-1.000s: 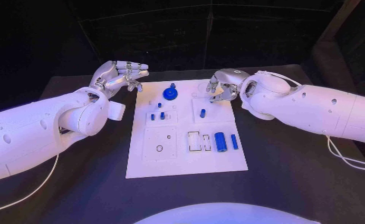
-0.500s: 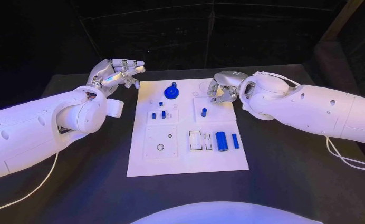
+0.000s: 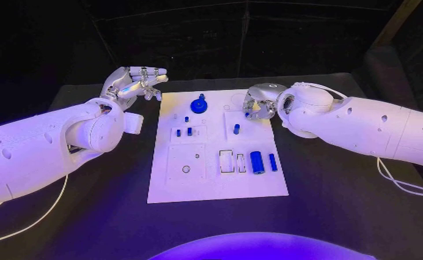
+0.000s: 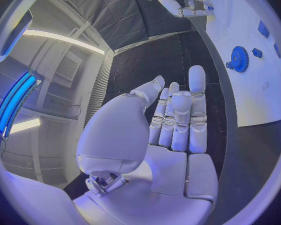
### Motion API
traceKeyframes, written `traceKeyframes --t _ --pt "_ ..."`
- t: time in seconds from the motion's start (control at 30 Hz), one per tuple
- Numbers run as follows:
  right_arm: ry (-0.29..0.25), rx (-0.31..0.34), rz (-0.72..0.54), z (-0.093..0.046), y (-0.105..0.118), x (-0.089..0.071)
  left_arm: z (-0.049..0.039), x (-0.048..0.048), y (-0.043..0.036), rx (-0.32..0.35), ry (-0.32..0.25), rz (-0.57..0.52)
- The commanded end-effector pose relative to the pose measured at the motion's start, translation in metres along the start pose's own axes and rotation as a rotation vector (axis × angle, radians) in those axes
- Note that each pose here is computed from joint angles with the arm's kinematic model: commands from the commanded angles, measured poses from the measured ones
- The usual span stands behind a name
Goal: Assemble the parts on the task board
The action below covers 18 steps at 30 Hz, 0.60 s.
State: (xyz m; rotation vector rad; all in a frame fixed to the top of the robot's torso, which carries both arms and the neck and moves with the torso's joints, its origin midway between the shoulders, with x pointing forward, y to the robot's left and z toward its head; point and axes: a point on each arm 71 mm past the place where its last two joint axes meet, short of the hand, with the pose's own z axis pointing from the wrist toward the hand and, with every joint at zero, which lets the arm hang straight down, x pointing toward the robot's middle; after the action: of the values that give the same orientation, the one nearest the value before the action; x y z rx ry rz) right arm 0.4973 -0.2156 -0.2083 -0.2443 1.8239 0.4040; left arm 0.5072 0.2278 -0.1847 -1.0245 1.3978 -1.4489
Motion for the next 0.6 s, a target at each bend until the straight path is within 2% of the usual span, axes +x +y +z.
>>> traceKeyframes --t 0.03,0.6 --pt "0.045 0.014 -0.024 0.0 -0.0007 0.0051 0.0005 -0.0001 -0.0016 0.014 0.001 -0.008" --pt "0.028 0.004 -0.039 0.0014 0.0072 0.0086 0.0008 -0.0001 -0.0011 0.008 0.004 -0.01"
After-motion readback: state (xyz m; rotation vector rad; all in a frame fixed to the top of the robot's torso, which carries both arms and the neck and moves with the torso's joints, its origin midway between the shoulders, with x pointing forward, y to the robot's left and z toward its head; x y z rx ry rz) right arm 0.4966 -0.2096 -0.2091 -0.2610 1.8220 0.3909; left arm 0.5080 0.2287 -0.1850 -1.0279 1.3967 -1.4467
